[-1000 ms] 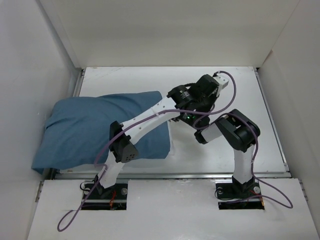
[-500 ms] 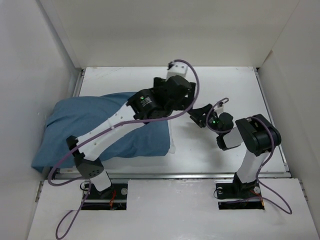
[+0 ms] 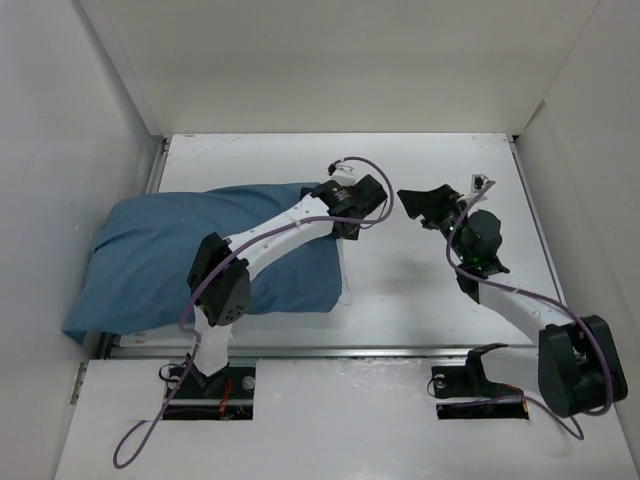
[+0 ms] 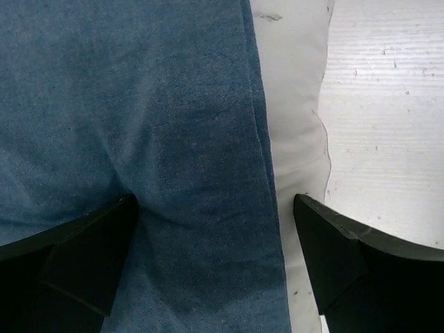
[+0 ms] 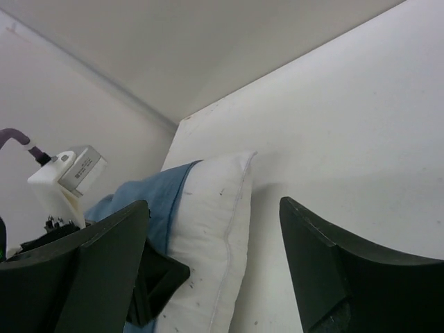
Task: Put the pillow into the pillowcase
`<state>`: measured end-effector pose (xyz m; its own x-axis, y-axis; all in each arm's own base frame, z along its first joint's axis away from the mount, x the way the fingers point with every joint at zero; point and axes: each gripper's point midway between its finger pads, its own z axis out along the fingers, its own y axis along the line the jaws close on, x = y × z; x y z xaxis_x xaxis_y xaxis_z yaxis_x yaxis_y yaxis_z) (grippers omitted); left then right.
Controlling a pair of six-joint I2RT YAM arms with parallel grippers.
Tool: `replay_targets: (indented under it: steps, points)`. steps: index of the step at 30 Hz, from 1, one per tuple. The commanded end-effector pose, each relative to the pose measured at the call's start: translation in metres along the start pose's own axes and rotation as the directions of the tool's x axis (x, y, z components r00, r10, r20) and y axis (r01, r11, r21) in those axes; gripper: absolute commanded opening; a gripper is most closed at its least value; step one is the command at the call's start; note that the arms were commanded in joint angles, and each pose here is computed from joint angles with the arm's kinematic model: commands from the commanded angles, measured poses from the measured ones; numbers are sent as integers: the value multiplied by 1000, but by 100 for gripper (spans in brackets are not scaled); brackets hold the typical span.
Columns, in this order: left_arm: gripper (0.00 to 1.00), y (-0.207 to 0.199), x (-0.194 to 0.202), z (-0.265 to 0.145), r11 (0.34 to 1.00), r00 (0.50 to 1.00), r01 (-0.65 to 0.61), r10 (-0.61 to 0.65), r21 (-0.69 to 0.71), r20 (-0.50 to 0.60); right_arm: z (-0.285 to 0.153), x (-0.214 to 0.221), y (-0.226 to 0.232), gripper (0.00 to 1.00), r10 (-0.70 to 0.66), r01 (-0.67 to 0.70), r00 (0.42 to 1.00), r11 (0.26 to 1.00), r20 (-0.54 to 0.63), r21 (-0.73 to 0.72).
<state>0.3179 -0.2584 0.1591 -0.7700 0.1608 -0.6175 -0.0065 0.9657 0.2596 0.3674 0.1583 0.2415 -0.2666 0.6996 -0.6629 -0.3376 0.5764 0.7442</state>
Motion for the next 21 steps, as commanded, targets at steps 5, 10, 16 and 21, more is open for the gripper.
replay_targets:
  steps: [5,10,16,21]
  points:
    - [0,19,-10,8,999,999,46,-46,-7,-15,-21,-15,-19,81,-104,101,994,978,11,185]
    - [0,-27,-67,-53,968,984,-37,-9,250,179,-31,-14,-29,81,-119,116,993,961,-3,250]
    - [0,-48,-148,-162,858,904,-141,-93,494,418,-29,20,-62,83,-73,117,987,933,-141,340]
    - [0,-13,-187,-226,817,824,-141,-216,559,524,-30,38,-67,83,-14,73,984,941,-178,329]
